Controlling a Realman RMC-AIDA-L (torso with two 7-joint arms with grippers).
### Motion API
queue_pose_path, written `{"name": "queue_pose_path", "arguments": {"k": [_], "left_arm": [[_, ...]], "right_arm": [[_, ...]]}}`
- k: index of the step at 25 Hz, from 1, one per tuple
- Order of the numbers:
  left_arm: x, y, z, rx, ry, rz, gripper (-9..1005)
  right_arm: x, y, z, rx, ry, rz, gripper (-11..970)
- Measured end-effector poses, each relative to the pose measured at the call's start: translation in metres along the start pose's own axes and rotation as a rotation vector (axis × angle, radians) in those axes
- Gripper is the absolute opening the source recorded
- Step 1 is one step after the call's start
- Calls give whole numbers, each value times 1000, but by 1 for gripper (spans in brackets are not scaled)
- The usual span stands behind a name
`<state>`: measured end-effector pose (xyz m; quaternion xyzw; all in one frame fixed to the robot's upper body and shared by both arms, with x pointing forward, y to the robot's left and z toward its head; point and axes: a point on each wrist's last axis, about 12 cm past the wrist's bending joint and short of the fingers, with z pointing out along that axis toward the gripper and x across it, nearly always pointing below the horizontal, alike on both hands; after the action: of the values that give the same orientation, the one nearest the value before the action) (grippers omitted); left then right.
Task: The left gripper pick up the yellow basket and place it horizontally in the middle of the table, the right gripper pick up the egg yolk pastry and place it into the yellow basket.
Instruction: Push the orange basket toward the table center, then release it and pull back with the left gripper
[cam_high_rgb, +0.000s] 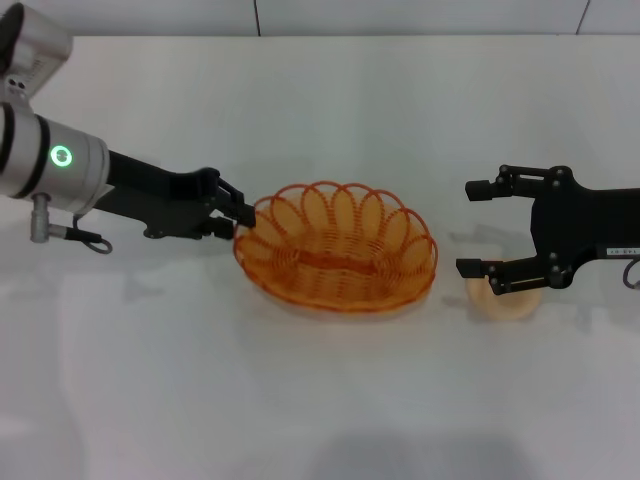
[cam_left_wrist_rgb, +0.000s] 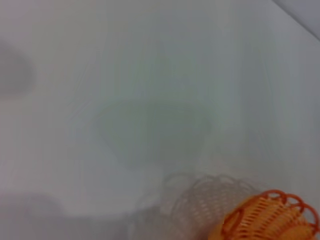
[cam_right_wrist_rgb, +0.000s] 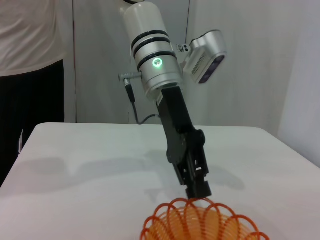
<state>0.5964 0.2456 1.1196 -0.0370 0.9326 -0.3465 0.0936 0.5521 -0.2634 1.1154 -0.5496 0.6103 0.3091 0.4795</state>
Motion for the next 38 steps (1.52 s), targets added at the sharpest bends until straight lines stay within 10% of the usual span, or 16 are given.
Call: {"name": "queue_pose_path", "arguments": {"k": [23, 38], "left_arm": [[1, 4, -24, -19, -18, 148, 796], [39, 28, -55, 209, -346, 893, 847]], "right_arm": [[2, 1, -3, 9, -6, 43, 854], [5, 5, -16, 43, 2, 132, 854]]}}
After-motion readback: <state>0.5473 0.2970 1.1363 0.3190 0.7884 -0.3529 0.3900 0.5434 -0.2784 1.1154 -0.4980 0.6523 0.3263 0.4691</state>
